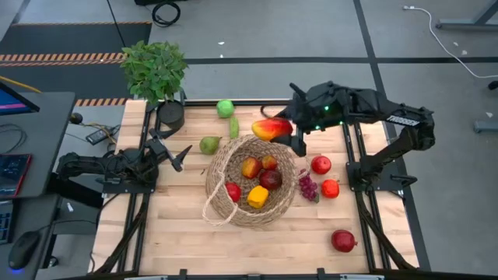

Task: Build produce basket
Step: Put the mango into the woven basket

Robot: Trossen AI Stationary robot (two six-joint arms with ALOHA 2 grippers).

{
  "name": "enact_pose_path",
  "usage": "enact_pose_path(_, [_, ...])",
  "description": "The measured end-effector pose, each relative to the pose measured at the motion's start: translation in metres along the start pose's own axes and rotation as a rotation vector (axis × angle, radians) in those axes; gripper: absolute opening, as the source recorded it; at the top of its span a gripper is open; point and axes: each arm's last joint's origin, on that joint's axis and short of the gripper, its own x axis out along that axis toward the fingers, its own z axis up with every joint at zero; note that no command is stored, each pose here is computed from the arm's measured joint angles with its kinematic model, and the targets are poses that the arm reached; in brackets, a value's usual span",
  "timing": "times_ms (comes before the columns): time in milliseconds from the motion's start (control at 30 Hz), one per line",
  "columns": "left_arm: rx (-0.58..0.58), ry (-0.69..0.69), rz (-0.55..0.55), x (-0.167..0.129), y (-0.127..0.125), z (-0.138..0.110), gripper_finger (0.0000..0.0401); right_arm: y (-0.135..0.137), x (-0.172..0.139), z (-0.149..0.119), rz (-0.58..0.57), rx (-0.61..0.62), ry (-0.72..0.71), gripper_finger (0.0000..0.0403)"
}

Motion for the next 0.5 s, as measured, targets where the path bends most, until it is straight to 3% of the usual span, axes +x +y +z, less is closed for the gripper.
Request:
enact_pose_path(200, [-0.001, -0.001, 0.000, 0.000, 0.000, 0.000, 0.0388, 0.003, 0.028, -0.018, -0.012, -0.092, 0.030, 0.0353])
enact_pose_path(500, [-0.001, -0.001, 0.000, 0.000, 0.000, 0.000, 0.0388, 0.004, 0.065, -0.037, -0.006, 0.017, 0.030, 0.0353])
